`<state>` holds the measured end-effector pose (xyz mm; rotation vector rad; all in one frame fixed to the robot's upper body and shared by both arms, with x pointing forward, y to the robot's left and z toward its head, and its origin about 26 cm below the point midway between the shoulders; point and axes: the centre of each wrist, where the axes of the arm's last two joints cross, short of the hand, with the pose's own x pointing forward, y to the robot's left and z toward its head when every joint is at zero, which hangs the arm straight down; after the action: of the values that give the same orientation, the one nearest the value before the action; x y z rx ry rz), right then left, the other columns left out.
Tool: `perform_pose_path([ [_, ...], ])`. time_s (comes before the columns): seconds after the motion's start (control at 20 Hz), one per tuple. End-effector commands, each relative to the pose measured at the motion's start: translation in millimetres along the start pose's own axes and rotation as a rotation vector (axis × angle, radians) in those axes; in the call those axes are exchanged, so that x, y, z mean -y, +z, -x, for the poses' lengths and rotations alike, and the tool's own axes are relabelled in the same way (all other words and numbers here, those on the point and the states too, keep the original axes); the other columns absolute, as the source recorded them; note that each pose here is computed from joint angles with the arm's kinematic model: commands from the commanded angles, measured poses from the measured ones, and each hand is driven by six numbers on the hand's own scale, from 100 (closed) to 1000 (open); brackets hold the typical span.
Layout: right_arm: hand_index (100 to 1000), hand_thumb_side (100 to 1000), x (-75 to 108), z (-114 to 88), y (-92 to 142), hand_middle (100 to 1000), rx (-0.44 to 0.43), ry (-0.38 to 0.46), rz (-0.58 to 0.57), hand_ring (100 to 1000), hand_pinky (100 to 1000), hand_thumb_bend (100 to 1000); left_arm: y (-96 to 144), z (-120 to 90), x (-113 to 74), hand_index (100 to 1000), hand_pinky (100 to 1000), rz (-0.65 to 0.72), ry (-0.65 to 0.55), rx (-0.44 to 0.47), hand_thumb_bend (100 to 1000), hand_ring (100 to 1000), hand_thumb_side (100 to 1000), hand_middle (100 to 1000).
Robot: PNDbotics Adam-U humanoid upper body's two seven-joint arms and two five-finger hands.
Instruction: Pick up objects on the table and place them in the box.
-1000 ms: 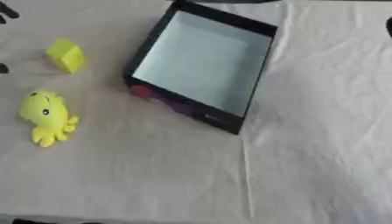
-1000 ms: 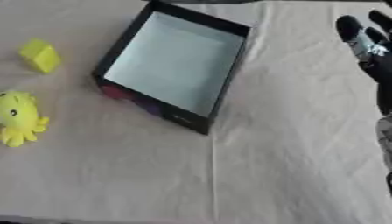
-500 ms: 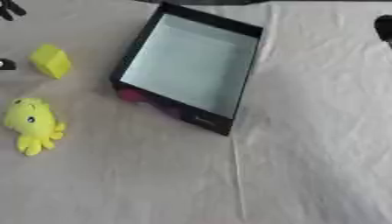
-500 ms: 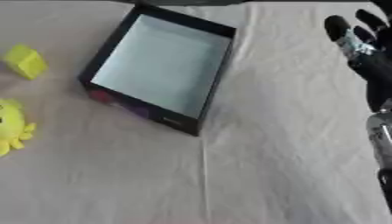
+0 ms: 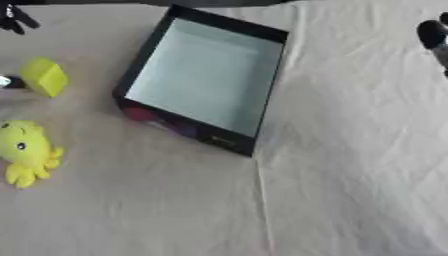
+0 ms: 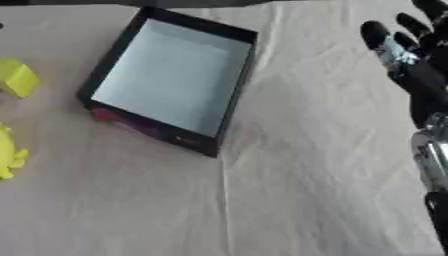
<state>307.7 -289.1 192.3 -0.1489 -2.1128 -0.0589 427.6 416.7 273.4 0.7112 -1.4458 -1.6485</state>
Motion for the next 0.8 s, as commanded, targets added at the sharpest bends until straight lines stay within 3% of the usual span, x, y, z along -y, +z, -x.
perform_pose_path([
  [0.05, 848, 292, -0.2, -7.4, -3.3, 944, 0.028, 0.001, -0.014, 911, 935, 691, 13.6, 1.4, -19.6, 872, 822, 0.216, -0.188, 0.122, 614, 780, 100, 808],
  [0.45, 848, 287, -2.2, -5.6, -3.3, 943, 0.023, -0.001, -0.018, 911, 936, 690, 6.9, 1.6, -14.8, 854, 817, 0.277, -0.250, 0.088, 587, 797, 100, 806],
  [0.8, 848, 283, -4.1, -3.5, -3.3, 944, 0.017, -0.005, -0.021, 911, 936, 690, 0.5, -0.2, -14.3, 843, 810, 0.238, -0.363, 0.094, 600, 805, 100, 817],
])
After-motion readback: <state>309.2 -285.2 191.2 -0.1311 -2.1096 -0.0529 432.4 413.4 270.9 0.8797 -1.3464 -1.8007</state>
